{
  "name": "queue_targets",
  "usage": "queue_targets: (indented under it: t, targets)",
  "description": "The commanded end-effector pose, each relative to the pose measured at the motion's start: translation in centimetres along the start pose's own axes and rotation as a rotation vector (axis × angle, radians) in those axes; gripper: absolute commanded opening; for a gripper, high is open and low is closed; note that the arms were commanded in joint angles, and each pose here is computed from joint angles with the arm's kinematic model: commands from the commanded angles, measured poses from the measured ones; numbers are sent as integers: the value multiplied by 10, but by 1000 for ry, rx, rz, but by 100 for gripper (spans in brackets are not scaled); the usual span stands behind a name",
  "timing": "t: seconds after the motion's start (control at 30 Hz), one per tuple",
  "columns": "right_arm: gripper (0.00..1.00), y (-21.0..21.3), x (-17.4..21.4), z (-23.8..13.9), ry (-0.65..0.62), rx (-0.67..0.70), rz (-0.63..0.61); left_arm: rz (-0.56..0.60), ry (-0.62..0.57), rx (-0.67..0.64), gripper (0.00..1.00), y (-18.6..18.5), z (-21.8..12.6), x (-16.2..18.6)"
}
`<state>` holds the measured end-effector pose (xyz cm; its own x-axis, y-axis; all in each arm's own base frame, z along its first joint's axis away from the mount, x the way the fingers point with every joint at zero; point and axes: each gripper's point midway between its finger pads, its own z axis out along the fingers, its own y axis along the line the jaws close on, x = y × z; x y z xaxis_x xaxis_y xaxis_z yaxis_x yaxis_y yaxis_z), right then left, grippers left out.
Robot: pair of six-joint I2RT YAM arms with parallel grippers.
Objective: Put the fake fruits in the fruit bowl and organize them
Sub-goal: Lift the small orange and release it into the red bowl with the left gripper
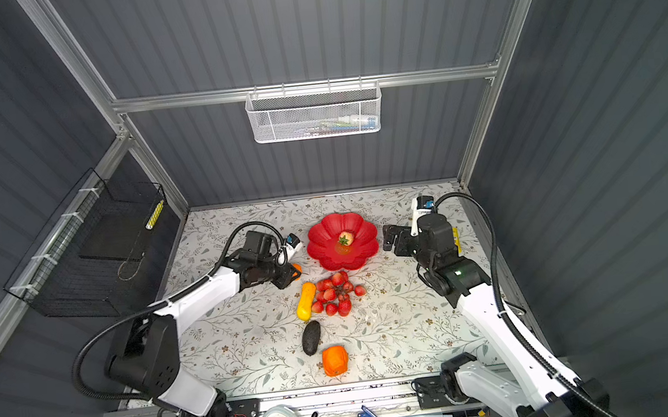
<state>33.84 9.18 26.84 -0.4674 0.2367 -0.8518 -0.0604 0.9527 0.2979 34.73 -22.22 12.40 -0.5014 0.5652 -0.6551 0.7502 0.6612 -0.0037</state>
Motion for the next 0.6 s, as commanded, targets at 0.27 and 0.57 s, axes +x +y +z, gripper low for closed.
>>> queue_targets:
  t: [0.27,0.57]
  targets:
    - [99,-2,1,-7,-1,-4,17,-57,-321,115,30,5,7,-128]
    - [99,-15,9,-25,-15,39,20,-32,-203,103,36,-5,105,-138]
